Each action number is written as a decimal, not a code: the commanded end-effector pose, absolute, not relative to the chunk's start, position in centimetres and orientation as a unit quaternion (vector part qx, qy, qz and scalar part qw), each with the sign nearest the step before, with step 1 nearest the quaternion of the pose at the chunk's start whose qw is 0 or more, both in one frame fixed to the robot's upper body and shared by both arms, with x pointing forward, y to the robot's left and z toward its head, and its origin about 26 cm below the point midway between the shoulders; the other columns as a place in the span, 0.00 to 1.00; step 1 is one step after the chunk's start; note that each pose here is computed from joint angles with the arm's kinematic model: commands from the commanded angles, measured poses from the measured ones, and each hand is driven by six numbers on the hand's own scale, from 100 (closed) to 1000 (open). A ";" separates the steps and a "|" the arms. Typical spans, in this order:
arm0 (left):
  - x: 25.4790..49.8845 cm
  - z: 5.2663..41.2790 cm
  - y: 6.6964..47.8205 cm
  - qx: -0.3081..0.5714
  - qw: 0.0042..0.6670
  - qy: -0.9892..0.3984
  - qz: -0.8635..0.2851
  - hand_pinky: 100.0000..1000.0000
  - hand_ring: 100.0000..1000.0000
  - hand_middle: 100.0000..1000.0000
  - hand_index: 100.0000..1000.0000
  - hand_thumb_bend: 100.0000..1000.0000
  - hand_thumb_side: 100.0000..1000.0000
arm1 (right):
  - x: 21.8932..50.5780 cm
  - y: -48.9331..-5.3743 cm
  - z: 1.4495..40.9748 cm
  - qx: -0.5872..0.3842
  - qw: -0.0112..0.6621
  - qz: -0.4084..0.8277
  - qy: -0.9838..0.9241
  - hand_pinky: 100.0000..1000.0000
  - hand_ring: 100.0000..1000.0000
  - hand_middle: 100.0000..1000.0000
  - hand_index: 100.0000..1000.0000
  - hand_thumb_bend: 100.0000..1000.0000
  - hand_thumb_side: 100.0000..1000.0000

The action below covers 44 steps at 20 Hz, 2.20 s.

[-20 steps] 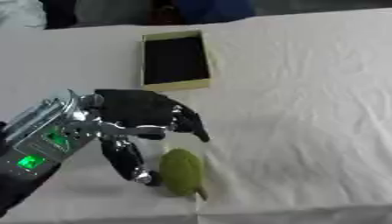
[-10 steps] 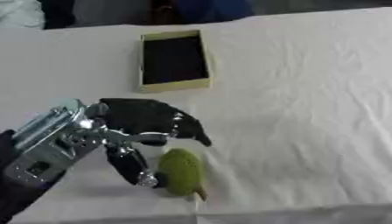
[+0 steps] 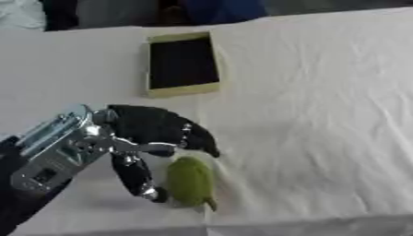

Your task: Pick up objects on the table and place them in the box.

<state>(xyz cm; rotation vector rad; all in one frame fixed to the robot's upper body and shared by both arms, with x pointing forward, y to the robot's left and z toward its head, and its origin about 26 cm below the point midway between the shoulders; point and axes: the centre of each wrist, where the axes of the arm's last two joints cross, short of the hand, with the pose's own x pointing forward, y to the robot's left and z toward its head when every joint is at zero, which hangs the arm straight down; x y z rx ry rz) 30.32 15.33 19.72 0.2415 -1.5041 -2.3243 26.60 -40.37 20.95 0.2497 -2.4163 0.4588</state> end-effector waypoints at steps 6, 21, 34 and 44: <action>31.7 18.4 15.5 0.072 0.174 -0.544 -0.818 0.73 0.89 0.84 0.95 0.26 0.00 | 26.3 -40.2 22.1 0.093 0.317 0.187 -0.925 0.70 0.52 0.56 0.90 0.00 0.57; 33.4 16.5 15.7 0.040 0.161 -0.511 -0.844 0.77 0.94 0.88 1.00 0.48 0.00 | 26.2 -40.0 22.0 0.095 0.320 0.182 -0.925 0.70 0.51 0.55 0.90 0.00 0.58; 32.3 19.0 16.4 0.105 0.113 -0.536 -0.830 0.69 0.82 0.74 0.88 0.48 0.00 | 26.1 -40.0 21.9 0.095 0.324 0.179 -0.924 0.70 0.51 0.54 0.90 0.00 0.58; 32.2 17.7 17.4 0.152 0.117 -0.579 -0.793 0.60 0.73 0.63 0.81 0.37 0.00 | 26.1 -39.9 21.9 0.095 0.324 0.178 -0.924 0.70 0.51 0.54 0.90 0.00 0.58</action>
